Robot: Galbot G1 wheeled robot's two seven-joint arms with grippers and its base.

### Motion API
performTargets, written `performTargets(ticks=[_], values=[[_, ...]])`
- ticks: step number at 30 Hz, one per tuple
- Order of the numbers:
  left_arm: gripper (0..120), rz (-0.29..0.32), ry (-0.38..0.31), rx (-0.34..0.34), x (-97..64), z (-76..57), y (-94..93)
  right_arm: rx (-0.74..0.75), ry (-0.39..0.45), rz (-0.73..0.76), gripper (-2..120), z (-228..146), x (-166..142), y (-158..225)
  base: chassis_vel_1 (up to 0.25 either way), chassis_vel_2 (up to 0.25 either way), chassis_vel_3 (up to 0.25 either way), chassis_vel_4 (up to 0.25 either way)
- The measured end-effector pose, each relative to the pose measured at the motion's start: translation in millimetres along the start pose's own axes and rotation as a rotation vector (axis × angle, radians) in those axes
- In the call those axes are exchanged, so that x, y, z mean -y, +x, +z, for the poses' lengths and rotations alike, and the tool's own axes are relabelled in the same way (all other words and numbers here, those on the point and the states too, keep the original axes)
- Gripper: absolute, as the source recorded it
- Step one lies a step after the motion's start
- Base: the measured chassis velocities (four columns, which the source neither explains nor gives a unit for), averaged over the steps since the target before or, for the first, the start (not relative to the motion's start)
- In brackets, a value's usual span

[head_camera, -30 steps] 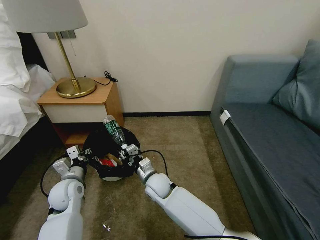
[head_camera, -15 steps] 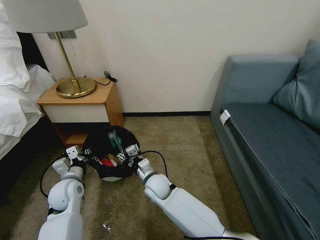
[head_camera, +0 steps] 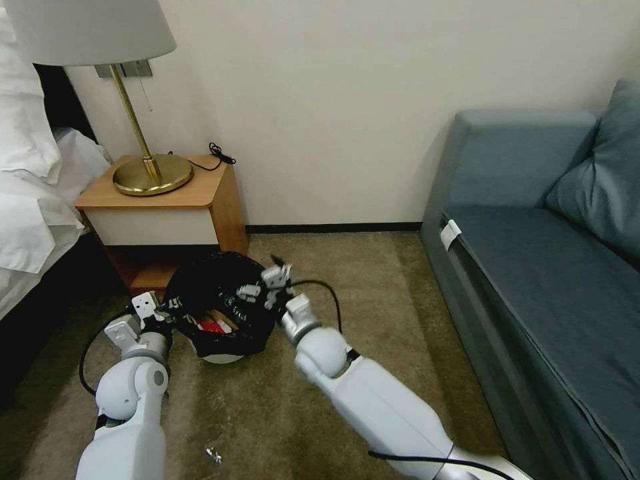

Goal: Pick up the trash bin, then pick up the garbage on the floor and place it into the trash bin.

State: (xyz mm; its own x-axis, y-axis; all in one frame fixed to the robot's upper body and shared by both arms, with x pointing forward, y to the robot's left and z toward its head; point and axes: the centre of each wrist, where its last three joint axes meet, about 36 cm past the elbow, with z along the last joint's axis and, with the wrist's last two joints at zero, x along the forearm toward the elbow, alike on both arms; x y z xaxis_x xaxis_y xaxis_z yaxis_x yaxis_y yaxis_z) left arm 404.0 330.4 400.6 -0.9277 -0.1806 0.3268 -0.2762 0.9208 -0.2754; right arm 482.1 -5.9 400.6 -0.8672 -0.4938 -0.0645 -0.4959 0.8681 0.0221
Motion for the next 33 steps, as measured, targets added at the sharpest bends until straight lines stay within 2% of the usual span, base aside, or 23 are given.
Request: performTargets(ticks=[2, 4, 7, 9, 11, 12, 16, 17, 23, 24, 25, 27, 33], values=[[4, -0.001, 0.001, -0.001, -0.1, 0.1, -0.2, 0.007, -0.005, 0.019, 100, -2, 3, 3, 0.000, 0.000, 0.000, 0.000], [4, -0.003, 0.006, -0.006, -2.0, 1.7, -2.4, 0.014, -0.034, 0.105, 100, -1, 17, 22, 0.000, 0.000, 0.000, 0.000], [4, -0.005, 0.008, -0.005, -3.0, 2.2, -3.4, 0.012, -0.037, 0.119, 100, 0, 20, 26, 0.000, 0.000, 0.000, 0.000], [4, -0.012, 0.015, 0.002, -4.8, 1.0, -7.4, 0.011, -0.047, 0.189, 100, 8, 37, 45, 0.000, 0.000, 0.000, 0.000], [4, -0.012, 0.015, 0.002, -4.8, 1.0, -7.4, 0.011, -0.047, 0.189, 100, 8, 37, 45, 0.000, 0.000, 0.000, 0.000], [4, -0.024, 0.025, 0.006, -6.1, -0.6, -9.5, 0.012, -0.053, 0.234, 100, 13, 48, 55, 0.000, 0.000, 0.000, 0.000], [4, -0.035, 0.042, 0.011, -9.1, -0.3, -12.4, 0.011, -0.075, 0.292, 100, 18, 59, 67, 0.000, 0.000, 0.000, 0.000], [4, -0.057, 0.063, 0.023, -18.4, 2.8, -16.1, 0.012, -0.106, 0.368, 100, 23, 76, 79, 0.000, 0.000, 0.000, 0.000], [4, -0.113, 0.113, 0.027, -30.4, 10.4, -25.0, 0.015, -0.122, 0.450, 100, 34, 92, 100, 0.000, 0.000, 0.000, 0.000], [4, -0.113, 0.113, 0.027, -30.4, 10.4, -25.0, 0.015, -0.122, 0.450, 100, 34, 92, 100, 0.000, 0.000, 0.000, 0.000], [4, -0.152, 0.132, 0.029, -35.9, 15.4, -31.8, 0.007, -0.129, 0.474, 99, 41, 96, 110, 0.000, 0.000, 0.000, 0.000], [4, -0.186, 0.164, 0.018, -41.4, 21.3, -35.4, -0.003, -0.143, 0.493, 98, 48, 97, 119, 0.000, 0.000, 0.000, 0.000], [4, -0.216, 0.194, 0.012, -49.5, 28.7, -34.7, -0.004, -0.142, 0.500, 95, 53, 97, 126, 0.000, 0.000, 0.000, 0.000]])
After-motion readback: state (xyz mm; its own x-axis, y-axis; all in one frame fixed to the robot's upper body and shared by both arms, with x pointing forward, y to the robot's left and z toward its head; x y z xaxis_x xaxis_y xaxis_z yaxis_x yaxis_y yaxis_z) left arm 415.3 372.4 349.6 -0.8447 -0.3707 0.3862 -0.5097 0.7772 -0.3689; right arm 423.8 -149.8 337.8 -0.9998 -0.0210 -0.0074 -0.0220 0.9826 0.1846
